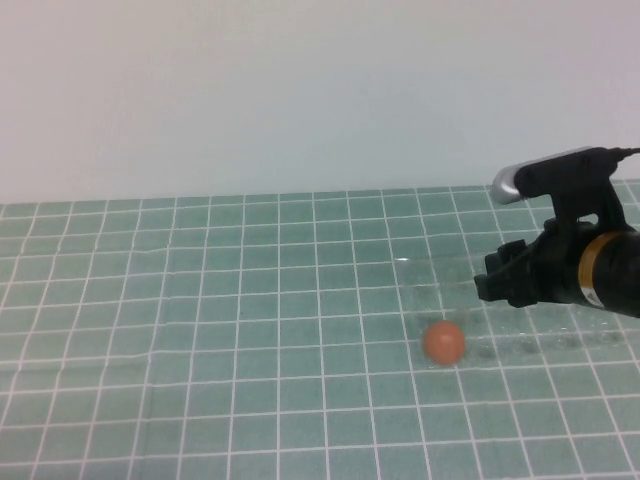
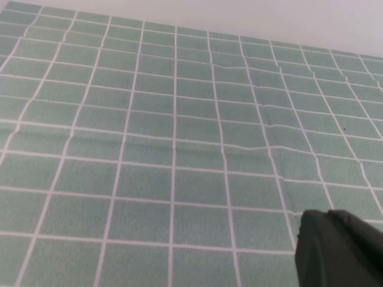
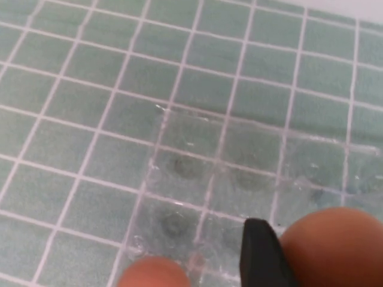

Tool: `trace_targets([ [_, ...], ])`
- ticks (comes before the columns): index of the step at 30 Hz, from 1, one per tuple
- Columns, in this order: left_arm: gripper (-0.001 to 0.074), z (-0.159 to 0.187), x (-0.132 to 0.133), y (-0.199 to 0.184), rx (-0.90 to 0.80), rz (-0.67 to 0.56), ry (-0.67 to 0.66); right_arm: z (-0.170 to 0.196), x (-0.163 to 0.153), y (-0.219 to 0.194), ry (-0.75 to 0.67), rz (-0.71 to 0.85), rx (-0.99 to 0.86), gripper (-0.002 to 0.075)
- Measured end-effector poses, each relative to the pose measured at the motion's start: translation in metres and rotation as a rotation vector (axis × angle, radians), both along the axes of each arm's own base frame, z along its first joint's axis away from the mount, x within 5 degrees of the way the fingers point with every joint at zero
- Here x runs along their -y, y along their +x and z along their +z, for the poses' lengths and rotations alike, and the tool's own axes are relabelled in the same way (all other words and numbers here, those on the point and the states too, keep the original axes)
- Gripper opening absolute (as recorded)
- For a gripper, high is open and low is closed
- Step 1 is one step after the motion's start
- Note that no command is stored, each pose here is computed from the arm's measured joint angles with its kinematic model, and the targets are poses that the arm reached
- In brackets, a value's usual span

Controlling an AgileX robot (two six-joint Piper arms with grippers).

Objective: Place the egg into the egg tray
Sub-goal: Place the egg in the egg tray

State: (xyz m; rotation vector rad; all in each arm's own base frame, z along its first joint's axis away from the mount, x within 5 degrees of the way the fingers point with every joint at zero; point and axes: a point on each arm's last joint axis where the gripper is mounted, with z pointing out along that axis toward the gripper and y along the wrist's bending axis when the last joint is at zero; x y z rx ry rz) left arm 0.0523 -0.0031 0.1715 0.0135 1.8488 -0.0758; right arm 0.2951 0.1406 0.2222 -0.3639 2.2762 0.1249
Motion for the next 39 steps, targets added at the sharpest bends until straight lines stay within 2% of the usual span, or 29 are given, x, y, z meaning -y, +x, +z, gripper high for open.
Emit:
trace_targets([
  [8, -0.0001, 0.000, 0.000, 0.000, 0.000, 0.000, 0.000, 0.006, 0.015, 0.002, 0.011, 0.016, 0.071, 0.0368],
  [13, -0.0001, 0.000, 0.000, 0.000, 0.000, 0.000, 0.000, 0.008, 0.027, 0.008, -0.037, 0.043, 0.109, 0.0368],
  [24, -0.0001, 0.000, 0.000, 0.000, 0.000, 0.000, 0.000, 0.011, 0.023, 0.007, 0.039, 0.047, 0.116, 0.0368],
  [39, -0.0001, 0.000, 0.000, 0.000, 0.000, 0.000, 0.000, 0.012, 0.022, 0.007, 0.021, 0.064, 0.124, 0.0368],
])
